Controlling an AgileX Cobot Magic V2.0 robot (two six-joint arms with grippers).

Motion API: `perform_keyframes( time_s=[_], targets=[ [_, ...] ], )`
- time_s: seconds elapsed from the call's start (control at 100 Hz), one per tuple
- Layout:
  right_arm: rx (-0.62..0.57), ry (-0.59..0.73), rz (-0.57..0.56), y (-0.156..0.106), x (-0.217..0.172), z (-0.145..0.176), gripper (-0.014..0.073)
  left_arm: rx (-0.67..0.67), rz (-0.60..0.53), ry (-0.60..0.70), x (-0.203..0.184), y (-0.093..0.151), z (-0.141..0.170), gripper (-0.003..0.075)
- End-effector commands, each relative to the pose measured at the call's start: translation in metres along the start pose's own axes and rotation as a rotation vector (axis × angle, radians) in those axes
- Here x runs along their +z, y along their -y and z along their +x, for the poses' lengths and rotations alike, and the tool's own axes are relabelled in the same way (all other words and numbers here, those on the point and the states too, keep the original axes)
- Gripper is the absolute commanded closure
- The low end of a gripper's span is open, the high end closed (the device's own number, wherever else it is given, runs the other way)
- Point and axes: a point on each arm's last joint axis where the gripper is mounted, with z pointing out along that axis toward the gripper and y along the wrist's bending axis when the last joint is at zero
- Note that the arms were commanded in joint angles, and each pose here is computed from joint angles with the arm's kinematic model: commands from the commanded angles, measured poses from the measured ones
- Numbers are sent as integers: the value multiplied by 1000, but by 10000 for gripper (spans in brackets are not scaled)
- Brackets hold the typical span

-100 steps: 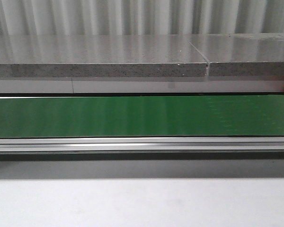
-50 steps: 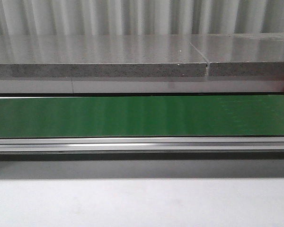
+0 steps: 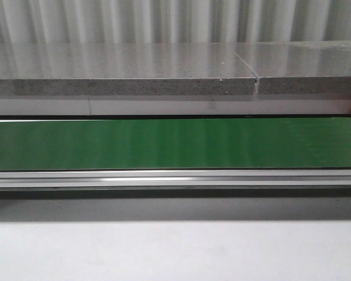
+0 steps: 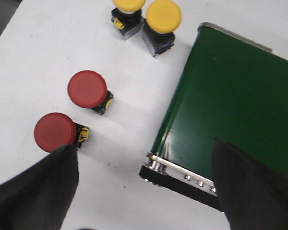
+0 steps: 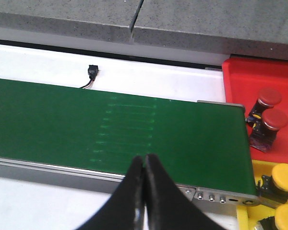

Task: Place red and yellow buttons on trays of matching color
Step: 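Move the left gripper over the remaining button pile, then grasp a red mushroom button from the pile with the left gripper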

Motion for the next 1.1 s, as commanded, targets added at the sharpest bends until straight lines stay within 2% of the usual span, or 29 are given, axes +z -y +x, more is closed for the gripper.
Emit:
perform_keyframes(
  time_s=[0.0, 0.2, 0.45, 0.67, 1.09],
  targets=[
    [-13, 83, 13, 1, -4, -12, 664, -26, 4, 27, -2, -7, -21, 177],
    [-13, 83, 13, 1, -4, -12, 664, -74, -14, -95, 28, -26, -53, 177],
    [-13, 83, 13, 1, -4, -12, 664, -72, -18, -249, 76, -33, -78, 177],
    [-13, 83, 13, 1, -4, -12, 664, -50, -53, -316, 102, -39, -84, 177],
    [-13, 83, 13, 1, -4, -12, 664, -51, -51, -374, 118, -40, -79, 177]
  ],
)
